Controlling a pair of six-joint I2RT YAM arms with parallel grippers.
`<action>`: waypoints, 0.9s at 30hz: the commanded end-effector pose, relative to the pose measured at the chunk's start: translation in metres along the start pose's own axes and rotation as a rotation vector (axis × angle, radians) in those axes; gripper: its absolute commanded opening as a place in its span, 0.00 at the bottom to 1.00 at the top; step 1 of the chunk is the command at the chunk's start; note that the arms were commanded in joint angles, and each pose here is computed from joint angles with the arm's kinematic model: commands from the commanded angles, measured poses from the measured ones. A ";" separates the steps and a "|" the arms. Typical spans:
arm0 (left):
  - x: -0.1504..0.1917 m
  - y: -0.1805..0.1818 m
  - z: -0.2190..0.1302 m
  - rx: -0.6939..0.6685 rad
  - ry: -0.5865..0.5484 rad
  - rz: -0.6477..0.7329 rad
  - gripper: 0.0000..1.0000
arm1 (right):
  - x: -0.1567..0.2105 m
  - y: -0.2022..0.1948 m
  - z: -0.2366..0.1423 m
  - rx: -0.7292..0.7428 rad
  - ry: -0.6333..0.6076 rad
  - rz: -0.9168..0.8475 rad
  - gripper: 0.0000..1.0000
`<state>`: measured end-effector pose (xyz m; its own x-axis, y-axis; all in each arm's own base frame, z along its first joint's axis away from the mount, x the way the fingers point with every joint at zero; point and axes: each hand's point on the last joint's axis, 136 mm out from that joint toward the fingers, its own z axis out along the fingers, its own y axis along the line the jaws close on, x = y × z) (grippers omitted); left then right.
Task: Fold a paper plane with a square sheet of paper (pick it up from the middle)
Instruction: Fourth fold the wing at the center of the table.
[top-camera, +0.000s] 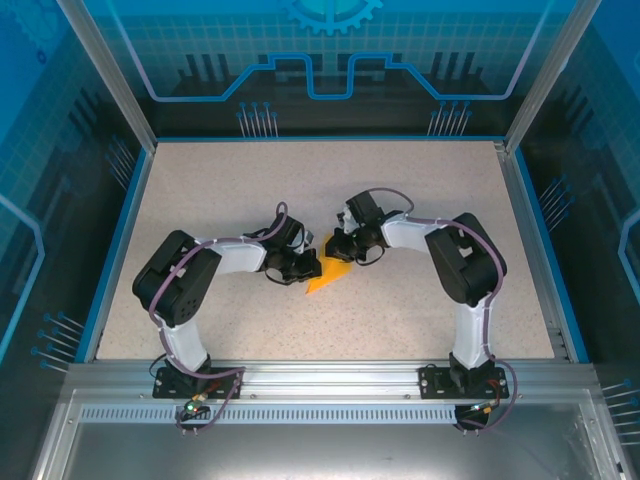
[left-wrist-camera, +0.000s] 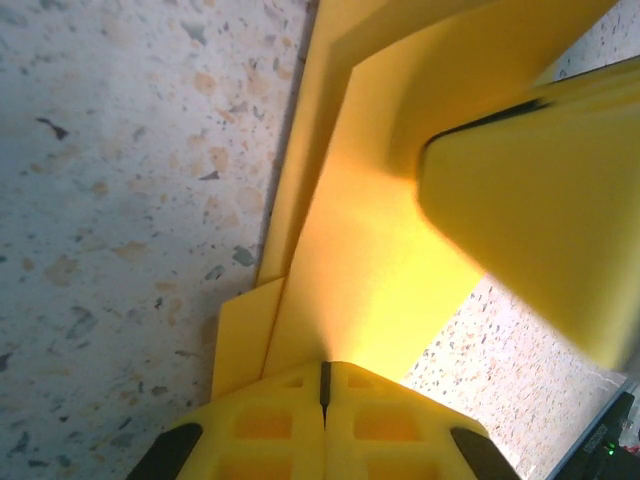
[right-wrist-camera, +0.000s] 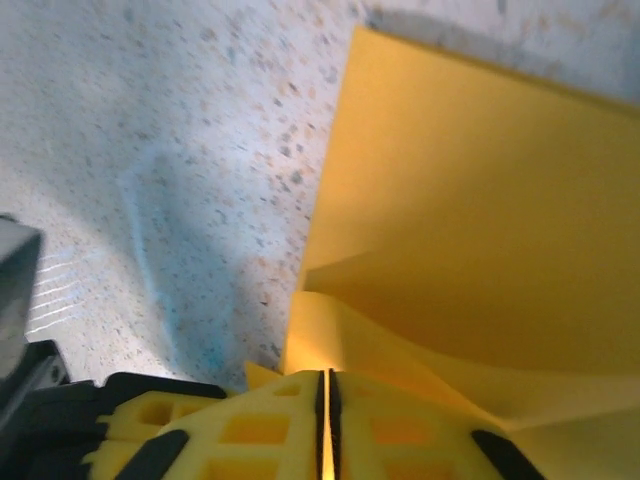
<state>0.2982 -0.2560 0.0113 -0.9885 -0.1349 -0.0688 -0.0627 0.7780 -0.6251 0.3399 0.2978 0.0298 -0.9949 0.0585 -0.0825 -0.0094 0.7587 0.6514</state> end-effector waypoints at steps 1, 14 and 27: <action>0.039 0.066 0.011 -0.223 0.101 -0.080 0.01 | -0.004 0.006 -0.021 -0.007 -0.055 -0.018 0.06; 0.039 0.067 0.010 -0.233 0.100 -0.075 0.00 | 0.010 -0.010 0.019 -0.003 0.001 0.013 0.00; 0.049 0.083 0.011 -0.274 0.119 -0.080 0.00 | -0.016 -0.047 0.008 0.035 -0.071 0.060 0.00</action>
<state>0.2974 -0.2555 0.0098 -0.9885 -0.1319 -0.0743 -0.0567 0.7777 -0.6261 0.3450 0.2932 0.0127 -0.9913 0.0940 -0.0916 0.0074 0.7366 0.6763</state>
